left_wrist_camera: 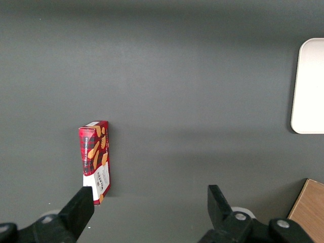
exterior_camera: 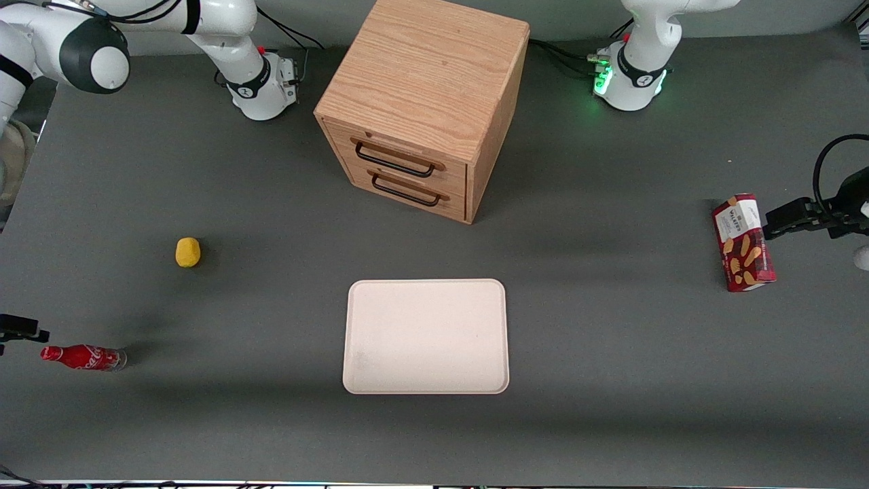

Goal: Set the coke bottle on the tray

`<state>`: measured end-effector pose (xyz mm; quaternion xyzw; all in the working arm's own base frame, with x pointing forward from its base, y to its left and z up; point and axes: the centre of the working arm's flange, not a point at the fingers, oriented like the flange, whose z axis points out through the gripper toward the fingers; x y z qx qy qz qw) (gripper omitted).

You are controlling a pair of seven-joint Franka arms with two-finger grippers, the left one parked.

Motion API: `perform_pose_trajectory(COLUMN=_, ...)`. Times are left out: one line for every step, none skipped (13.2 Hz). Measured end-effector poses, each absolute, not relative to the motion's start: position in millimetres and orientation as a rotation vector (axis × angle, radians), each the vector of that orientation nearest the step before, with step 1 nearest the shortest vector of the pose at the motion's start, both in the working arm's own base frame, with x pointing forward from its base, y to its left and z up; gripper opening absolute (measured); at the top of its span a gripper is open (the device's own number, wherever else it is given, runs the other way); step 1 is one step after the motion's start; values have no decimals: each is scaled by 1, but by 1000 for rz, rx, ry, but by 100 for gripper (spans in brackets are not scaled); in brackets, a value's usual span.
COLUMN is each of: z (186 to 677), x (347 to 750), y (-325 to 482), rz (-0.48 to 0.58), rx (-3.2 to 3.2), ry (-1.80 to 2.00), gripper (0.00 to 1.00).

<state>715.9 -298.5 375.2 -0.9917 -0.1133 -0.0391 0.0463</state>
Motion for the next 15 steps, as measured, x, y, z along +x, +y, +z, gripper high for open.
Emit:
perform_pose_trajectory(z=366, x=719, y=-296, rz=-114, rx=-3027, ry=-352, gripper=100)
perform_pose_trajectory(z=359, x=721, y=-294, rz=-114, rx=-3033, ry=-357, gripper=100)
perform_pose_trajectory(z=353, x=723, y=-295, rz=-113, rx=-3047, ry=-364, gripper=100)
perform_pose_trajectory(z=349, x=724, y=-297, rz=-107, rx=-3068, ry=-373, gripper=100)
perform_pose_trajectory(z=346, x=724, y=-299, rz=-95, rx=-3086, ry=-383, gripper=100)
perform_pose_trajectory(z=345, x=724, y=-300, rz=-89, rx=-3098, ry=-390, gripper=100)
perform_pose_trajectory(z=345, x=724, y=-300, rz=-86, rx=-3104, ry=-394, gripper=100)
perform_pose_trajectory(z=345, x=724, y=-300, rz=-82, rx=-3106, ry=-396, gripper=100)
perform_pose_trajectory(z=344, x=724, y=-300, rz=-79, rx=-3107, ry=-397, gripper=100)
perform_pose_trajectory(z=343, x=724, y=-300, rz=-76, rx=-3107, ry=-398, gripper=100)
perform_pose_trajectory(z=341, x=725, y=-298, rz=-76, rx=-3107, ry=-402, gripper=100)
perform_pose_trajectory(z=340, x=727, y=-295, rz=-81, rx=-3108, ry=-408, gripper=100)
perform_pose_trajectory(z=339, x=729, y=-293, rz=-89, rx=-3110, ry=-415, gripper=100)
perform_pose_trajectory(z=337, x=730, y=-290, rz=-92, rx=-3110, ry=-421, gripper=100)
perform_pose_trajectory(z=336, x=731, y=-288, rz=-90, rx=-3110, ry=-424, gripper=100)
